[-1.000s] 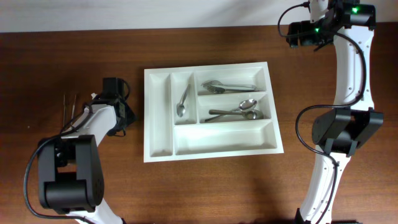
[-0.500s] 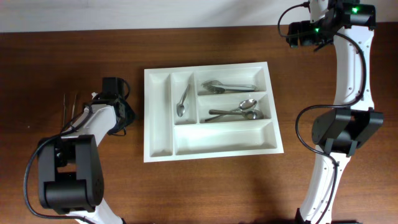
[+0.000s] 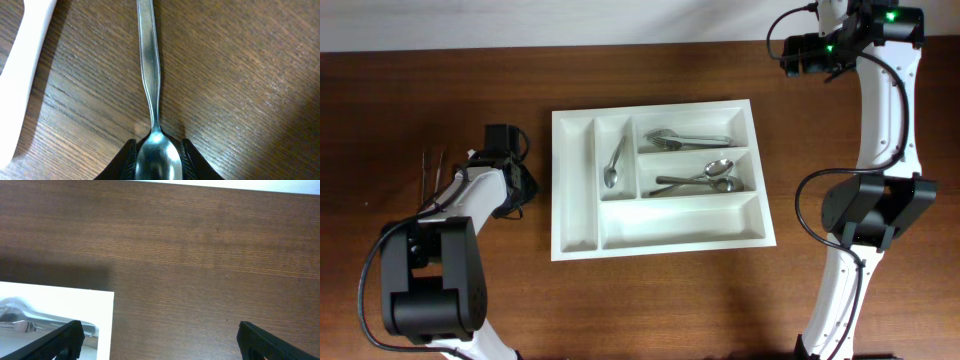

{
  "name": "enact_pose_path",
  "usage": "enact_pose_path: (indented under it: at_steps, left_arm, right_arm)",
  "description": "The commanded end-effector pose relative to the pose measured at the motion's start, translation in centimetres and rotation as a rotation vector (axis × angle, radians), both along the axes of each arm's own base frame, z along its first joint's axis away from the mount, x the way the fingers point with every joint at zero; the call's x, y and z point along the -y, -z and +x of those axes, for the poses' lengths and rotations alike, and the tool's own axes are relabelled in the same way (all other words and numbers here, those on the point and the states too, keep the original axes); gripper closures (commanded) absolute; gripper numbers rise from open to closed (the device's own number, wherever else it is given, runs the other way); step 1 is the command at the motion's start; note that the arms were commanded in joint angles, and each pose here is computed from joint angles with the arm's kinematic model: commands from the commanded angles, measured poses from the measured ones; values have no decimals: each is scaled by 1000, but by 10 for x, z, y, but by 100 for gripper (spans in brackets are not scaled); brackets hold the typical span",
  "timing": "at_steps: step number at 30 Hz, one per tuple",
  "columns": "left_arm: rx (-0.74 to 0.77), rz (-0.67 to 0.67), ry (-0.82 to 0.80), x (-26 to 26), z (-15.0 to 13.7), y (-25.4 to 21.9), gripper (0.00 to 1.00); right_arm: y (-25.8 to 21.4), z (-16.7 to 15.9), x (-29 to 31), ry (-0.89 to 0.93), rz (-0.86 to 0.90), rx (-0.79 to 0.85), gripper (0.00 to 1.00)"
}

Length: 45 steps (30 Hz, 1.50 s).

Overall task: Pack container
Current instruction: 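Place the spoon into the narrow compartment beside the first one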

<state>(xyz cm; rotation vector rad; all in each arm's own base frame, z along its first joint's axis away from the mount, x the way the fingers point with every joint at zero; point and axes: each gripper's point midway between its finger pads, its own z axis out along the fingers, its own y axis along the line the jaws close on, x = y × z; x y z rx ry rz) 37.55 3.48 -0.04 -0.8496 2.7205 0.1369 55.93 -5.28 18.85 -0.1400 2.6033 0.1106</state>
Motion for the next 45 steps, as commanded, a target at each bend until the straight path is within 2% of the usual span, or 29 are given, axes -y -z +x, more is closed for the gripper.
enact_pose_path:
  at_steps: [1,9,17,23,31,45]
  left_arm:
    - [3,-24,2,2,3,-7,98]
    - [192,-18,11,1,33,-81,98]
    - [290,-71,64,20,33,-125,98]
    - [302,-160,205,67,32,-132,98]
    - [313,-131,509,141,26,-136,98]
    - [306,-91,644,194,17,-125,98]
  right_arm:
    - [-19,0,-1,8,-9,40,1]
    - [-19,0,-1,8,-9,40,1]
    - [-19,0,-1,8,-9,40,1]
    - [-19,0,-1,8,-9,40,1]
    - [-19,0,-1,8,-9,40,1]
    - [-19,0,-1,8,-9,40,1]
